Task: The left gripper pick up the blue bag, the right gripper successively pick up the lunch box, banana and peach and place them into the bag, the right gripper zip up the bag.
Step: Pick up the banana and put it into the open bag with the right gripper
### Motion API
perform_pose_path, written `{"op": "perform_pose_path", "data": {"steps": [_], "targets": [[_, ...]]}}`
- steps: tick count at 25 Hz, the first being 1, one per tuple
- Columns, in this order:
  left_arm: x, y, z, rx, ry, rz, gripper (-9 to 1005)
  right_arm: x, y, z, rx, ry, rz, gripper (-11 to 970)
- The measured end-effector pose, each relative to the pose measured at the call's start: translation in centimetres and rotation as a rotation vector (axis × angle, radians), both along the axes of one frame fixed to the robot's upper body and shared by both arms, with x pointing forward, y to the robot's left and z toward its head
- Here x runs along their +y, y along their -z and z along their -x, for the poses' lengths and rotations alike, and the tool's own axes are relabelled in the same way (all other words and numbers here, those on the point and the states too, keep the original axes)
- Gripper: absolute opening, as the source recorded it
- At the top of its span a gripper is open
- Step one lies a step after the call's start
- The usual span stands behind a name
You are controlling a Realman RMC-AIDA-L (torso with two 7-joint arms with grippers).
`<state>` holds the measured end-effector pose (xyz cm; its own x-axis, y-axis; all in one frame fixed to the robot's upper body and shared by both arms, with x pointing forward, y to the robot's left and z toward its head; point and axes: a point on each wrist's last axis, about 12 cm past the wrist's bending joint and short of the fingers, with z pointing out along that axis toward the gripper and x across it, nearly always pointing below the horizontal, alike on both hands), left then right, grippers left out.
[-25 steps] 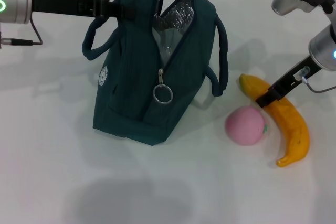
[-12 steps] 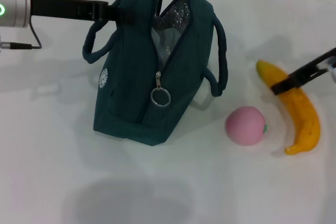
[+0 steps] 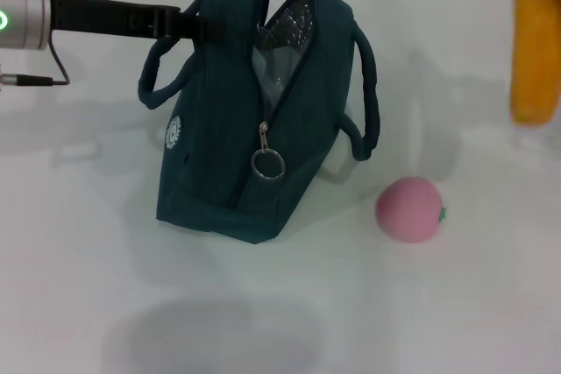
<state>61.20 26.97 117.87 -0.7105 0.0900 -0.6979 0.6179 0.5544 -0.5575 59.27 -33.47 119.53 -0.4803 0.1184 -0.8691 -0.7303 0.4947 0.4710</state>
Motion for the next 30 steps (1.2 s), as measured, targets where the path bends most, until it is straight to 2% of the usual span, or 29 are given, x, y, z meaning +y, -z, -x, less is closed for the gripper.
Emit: {"op": "perform_pose_path", "data": {"steps": [3,6,9,13,17,22,26,30], "targets": [[0.0,0.0,0.0,0.000,0.000,0.001,48,-0.3,-0.6,1.4,-0.207,-0.033,-0.186,438],[-0.2,-0.1,-0.1,0.004,0.001,0.005,47,0.8,-1.0,2.2,-0.440,-0.032,-0.269,438],[-0.4,-0.2,-0.1,0.016,-0.004,0.012,47,3.4,-0.6,2.2,-0.630,-0.036,-0.247,438],[-0.5,-0.2,-0.1,0.035,-0.015,0.032,47,7.1,0.5,1.6,-0.795,-0.082,-0.202,438],[-0.5,-0.4,0.1,0.047,-0.013,0.065,47,9.8,1.4,0.7,-0.953,-0.033,-0.171,438],[-0.8,-0.4,0.2,0.056,0.006,0.079,48,11.7,1.8,0.0,-1.081,0.036,-0.115,439],[-1.0,-0.5,0.3,0.063,0.015,0.088,48,13.7,2.2,-0.5,-1.133,0.015,-0.029,439],[-1.2,-0.7,0.2,0.059,0.020,0.090,48,15.9,3.4,-0.9,-1.161,-0.027,0.093,439]]}}
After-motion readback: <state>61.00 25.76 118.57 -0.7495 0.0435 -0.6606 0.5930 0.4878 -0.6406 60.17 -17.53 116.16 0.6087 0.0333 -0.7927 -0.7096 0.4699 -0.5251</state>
